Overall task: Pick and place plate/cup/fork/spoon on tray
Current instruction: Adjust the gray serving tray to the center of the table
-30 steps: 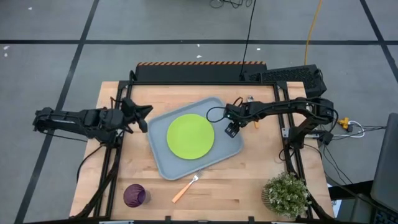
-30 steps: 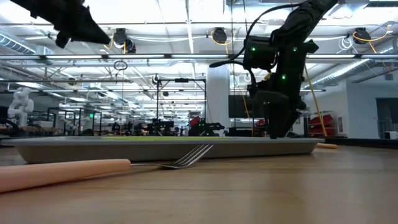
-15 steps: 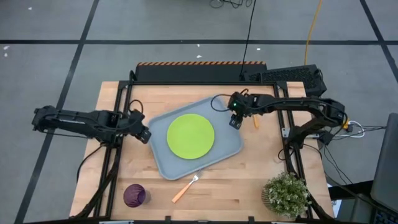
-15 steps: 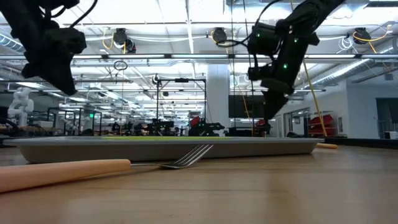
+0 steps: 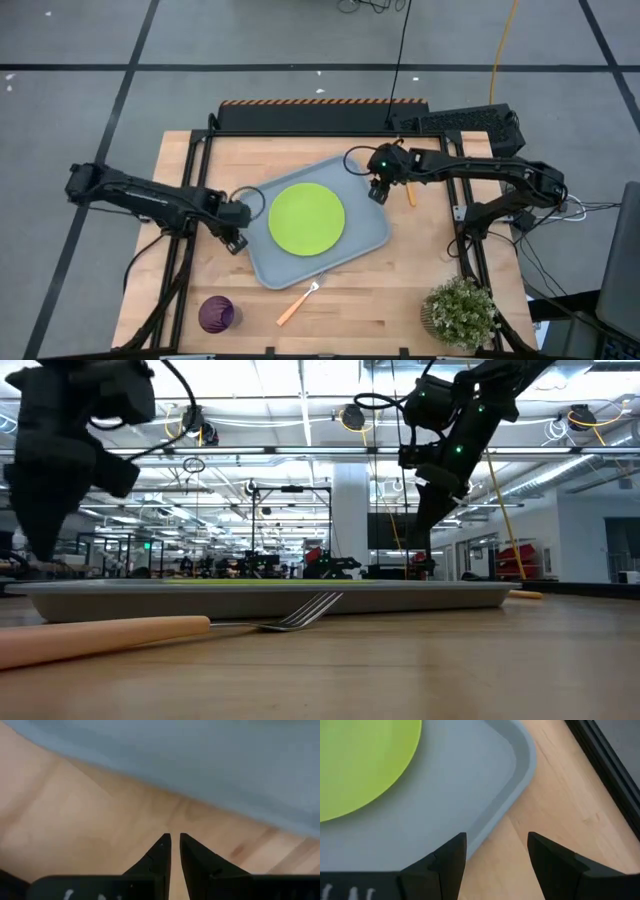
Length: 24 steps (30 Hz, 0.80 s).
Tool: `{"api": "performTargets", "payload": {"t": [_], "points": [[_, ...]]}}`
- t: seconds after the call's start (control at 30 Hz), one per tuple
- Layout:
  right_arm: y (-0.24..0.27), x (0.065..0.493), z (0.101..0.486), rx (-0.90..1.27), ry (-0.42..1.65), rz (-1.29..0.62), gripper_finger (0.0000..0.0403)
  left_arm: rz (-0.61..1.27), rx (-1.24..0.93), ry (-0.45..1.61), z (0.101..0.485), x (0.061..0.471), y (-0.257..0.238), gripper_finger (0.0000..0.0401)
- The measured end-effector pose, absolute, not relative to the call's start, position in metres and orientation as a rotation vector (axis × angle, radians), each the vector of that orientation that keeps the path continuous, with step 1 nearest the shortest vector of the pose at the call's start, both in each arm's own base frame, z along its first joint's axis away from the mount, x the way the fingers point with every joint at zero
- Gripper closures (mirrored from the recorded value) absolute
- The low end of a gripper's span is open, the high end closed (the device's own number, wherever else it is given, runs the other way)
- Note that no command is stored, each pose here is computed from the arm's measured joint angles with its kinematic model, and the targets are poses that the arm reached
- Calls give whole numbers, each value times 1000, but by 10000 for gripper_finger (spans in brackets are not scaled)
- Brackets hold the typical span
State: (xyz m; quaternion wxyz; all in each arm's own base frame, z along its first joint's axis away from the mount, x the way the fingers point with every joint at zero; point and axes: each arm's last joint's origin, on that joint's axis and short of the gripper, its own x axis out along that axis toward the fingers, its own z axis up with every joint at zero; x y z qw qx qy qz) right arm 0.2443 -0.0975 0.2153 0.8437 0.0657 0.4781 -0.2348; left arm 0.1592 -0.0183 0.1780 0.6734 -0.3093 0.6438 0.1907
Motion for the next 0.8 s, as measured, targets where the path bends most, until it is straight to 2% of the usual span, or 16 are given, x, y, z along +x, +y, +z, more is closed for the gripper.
{"api": "performTargets", "payload": {"t": [0.17, 0.33, 0.63, 0.8], "points": [[-94, 246, 215, 135, 1007, -486, 200, 381, -589, 1562, 161, 168, -21, 359], [-94, 246, 216, 134, 1003, -484, 200, 423, -435, 1589, 151, 172, -15, 359], [-93, 246, 215, 172, 1002, -502, 200, 496, -283, 1592, 144, 172, 4, 359], [-83, 233, 182, 226, 1058, -516, 200, 564, -306, 1571, 143, 172, 11, 359]]}}
